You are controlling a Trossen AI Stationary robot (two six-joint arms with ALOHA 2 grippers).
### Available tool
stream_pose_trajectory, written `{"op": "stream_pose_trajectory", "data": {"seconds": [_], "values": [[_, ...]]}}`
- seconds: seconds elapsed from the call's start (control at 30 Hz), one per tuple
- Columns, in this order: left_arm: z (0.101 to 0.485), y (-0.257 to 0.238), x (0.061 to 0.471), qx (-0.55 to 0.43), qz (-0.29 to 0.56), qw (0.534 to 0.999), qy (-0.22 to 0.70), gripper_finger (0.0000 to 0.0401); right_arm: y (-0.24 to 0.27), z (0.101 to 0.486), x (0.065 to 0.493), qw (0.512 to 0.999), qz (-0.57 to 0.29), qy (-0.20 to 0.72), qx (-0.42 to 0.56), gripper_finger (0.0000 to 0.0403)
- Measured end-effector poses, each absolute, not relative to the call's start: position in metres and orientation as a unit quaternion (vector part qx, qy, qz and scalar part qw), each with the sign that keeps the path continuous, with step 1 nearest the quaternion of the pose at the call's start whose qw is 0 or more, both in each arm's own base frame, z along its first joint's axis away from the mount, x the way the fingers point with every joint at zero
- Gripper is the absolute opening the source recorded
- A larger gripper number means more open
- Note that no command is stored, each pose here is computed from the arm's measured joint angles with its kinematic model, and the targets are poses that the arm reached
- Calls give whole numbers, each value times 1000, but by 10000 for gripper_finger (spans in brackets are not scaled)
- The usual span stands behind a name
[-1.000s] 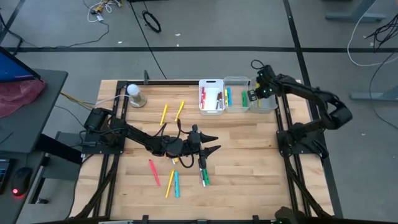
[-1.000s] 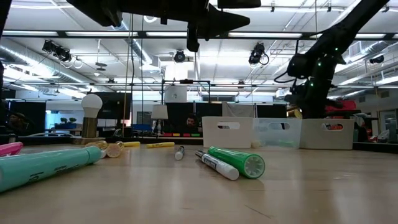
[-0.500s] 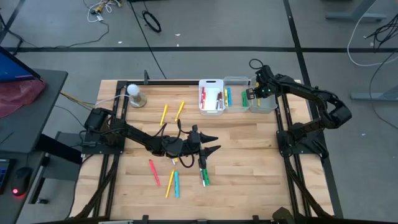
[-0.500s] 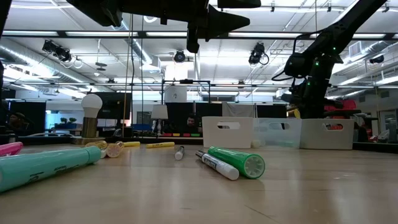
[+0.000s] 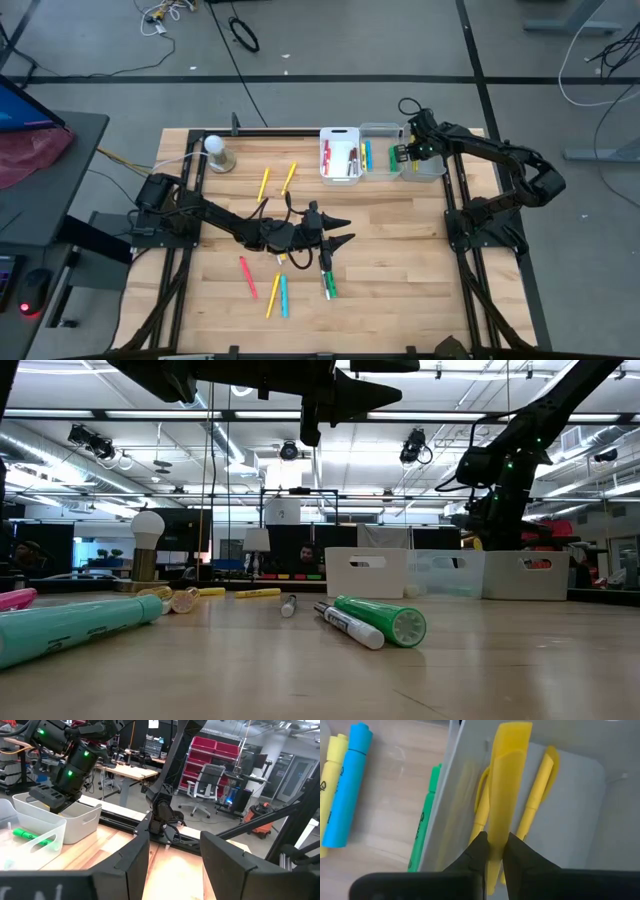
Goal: Pick & Place Markers
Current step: Put the yellow pen into the gray bin, then put the left yellow highlighter pen into the transparent bin
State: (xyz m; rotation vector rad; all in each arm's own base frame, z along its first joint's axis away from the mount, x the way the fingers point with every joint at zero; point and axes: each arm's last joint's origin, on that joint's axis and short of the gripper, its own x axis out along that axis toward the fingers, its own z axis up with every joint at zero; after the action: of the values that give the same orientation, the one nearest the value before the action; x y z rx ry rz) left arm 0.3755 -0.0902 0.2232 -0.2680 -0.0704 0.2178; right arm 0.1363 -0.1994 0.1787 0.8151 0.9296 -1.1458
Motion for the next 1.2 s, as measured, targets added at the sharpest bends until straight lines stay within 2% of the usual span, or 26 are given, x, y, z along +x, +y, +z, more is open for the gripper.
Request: {"op": "stream_pose_trajectory", "data": {"seconds": [0.13, 0.5, 0.7, 0.93, 1.1, 1.2], "values": [[223, -90, 375, -136, 108, 984, -36, 181, -199, 179, 136, 664, -509, 410, 363, 36], [223, -90, 375, -143, 108, 983, -36, 181, -196, 177, 139, 665, -512, 418, 348, 75], [223, -90, 375, -143, 108, 983, -36, 181, -185, 205, 134, 693, -538, 385, 288, 70], [224, -90, 375, -140, 108, 983, -37, 181, -138, 265, 125, 794, -503, 285, 192, 35], [228, -91, 374, -136, 107, 984, -42, 181, -86, 292, 128, 879, -395, 220, 149, 7], [234, -93, 369, -121, 124, 984, -39, 181, -59, 293, 132, 921, -316, 182, 139, 4]]}}
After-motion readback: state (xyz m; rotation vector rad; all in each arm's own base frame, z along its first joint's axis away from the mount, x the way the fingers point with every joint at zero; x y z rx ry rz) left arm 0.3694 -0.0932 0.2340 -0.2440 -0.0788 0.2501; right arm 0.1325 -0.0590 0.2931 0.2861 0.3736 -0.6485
